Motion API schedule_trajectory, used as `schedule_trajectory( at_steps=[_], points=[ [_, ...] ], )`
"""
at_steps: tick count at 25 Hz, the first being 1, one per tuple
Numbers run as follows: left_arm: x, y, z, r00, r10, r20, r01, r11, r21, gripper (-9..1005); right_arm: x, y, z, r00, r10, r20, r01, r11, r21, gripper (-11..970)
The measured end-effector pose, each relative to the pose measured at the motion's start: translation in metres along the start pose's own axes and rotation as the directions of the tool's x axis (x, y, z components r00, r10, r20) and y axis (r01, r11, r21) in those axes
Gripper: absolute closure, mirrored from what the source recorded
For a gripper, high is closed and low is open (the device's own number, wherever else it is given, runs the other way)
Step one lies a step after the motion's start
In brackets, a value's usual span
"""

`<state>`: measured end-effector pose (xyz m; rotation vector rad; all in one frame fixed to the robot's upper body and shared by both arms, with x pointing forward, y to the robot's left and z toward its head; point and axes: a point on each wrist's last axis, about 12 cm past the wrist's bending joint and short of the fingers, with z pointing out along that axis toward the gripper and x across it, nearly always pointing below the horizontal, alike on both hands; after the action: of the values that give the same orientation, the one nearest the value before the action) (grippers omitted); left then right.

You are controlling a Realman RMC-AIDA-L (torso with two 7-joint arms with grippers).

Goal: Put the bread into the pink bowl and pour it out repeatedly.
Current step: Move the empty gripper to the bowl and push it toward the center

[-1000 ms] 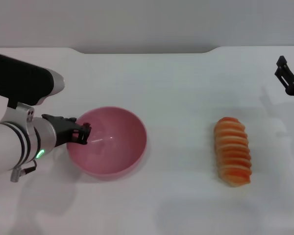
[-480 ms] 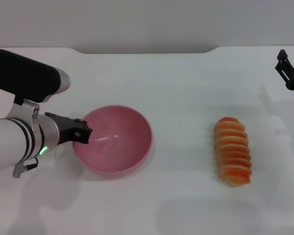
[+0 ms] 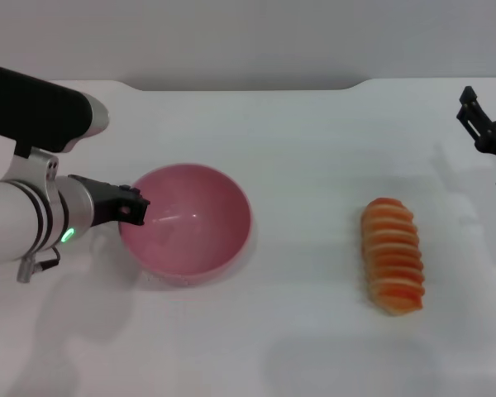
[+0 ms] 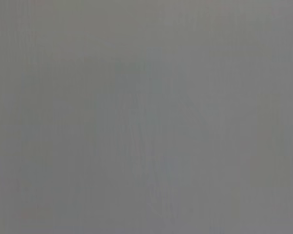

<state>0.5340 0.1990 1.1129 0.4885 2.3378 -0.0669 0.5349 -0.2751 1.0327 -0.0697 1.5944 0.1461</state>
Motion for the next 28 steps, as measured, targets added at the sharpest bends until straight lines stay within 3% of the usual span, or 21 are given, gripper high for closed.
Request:
schedule_trajectory(
  at_steps=[11,18,23,28],
  points=[
    [-0.017,0.006,-0.006,1.000,-0.001,0.024,0.002,1.000,-0.015,947,-0.006,0.010,0.011,0.999,0.023,-0.045,-0.024,1.000,-0.019,147],
    [-0.030,0.011,-0.011,1.000,0.002,0.017,-0.001,1.000,-0.027,950,-0.015,0.023,0.026,0.989,0.051,-0.142,-0.056,0.998,-0.033,147],
    [-0.044,0.011,-0.014,0.999,0.034,0.033,-0.033,0.999,-0.034,950,-0.047,0.026,0.043,0.954,0.067,-0.293,-0.073,0.997,-0.009,147],
    [-0.049,0.011,-0.009,0.998,0.047,0.033,-0.046,0.998,-0.036,950,-0.091,0.027,0.052,0.902,-0.008,-0.432,0.005,1.000,-0.008,147]
  ],
)
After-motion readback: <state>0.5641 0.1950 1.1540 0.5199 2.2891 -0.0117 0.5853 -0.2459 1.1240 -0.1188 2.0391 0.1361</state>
